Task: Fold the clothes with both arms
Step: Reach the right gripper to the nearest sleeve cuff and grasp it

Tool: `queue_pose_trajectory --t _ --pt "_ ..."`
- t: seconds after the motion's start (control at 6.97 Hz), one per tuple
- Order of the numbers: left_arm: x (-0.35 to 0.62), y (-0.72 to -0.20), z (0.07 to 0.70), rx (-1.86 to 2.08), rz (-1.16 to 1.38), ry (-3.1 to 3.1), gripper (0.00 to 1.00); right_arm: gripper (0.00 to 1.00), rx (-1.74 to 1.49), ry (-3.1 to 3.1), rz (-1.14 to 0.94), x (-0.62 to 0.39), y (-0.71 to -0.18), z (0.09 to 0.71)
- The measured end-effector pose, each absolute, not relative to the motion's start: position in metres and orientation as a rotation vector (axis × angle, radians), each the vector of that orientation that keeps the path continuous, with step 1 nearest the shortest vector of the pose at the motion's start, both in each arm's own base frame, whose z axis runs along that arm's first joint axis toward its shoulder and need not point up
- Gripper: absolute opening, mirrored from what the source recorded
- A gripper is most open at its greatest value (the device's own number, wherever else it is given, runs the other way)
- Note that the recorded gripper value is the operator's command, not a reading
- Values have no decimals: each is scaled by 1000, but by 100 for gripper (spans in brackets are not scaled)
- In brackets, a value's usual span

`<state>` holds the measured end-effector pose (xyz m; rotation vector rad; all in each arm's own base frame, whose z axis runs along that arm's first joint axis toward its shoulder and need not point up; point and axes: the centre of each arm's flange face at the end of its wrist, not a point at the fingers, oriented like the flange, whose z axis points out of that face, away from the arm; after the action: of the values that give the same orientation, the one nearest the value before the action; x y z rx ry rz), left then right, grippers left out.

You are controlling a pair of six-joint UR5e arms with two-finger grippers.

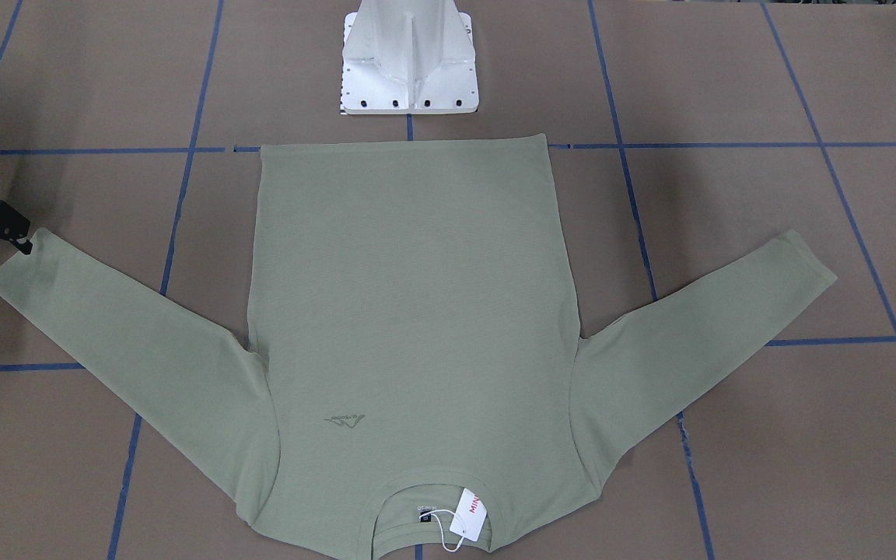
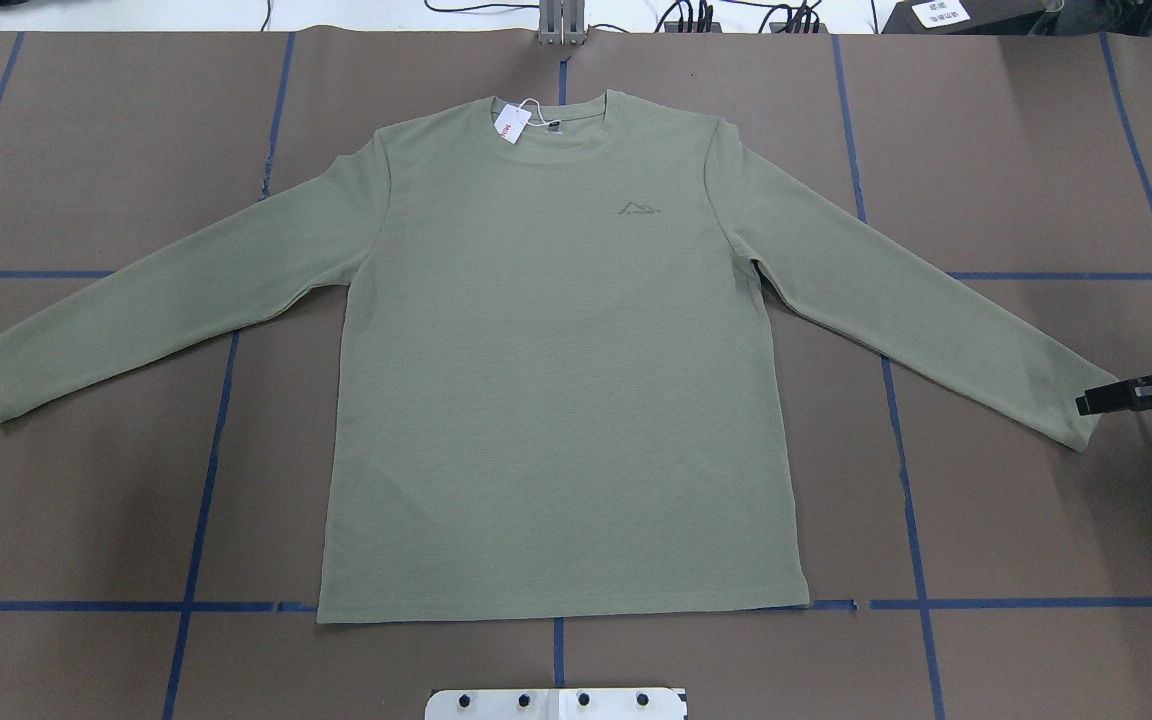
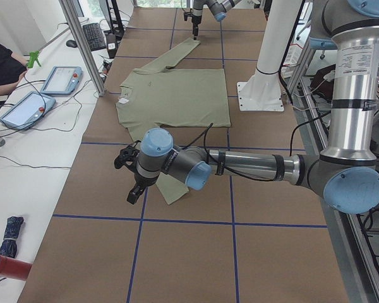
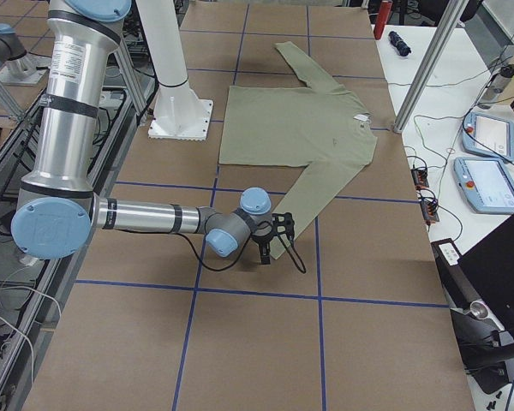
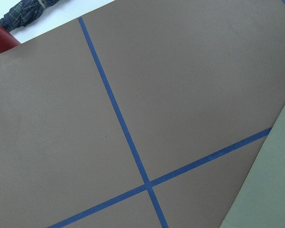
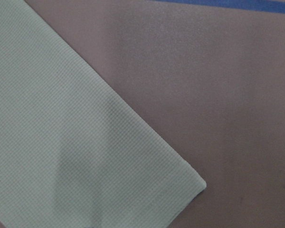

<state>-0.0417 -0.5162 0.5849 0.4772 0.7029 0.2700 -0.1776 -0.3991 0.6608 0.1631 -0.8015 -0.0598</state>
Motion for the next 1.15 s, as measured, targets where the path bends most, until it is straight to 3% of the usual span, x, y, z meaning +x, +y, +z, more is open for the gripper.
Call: queue_pose_trajectory --t 0.43,0.86,1.15 --pt "-42 -516 585 478 269 702 100 100 153 -802 -82 -189 -397 660" --pt "-42 -515 585 480 269 703 100 55 150 -802 -98 -197 -396 658" --pt "-42 -515 585 480 269 702 100 33 147 -803 -99 -197 -395 659"
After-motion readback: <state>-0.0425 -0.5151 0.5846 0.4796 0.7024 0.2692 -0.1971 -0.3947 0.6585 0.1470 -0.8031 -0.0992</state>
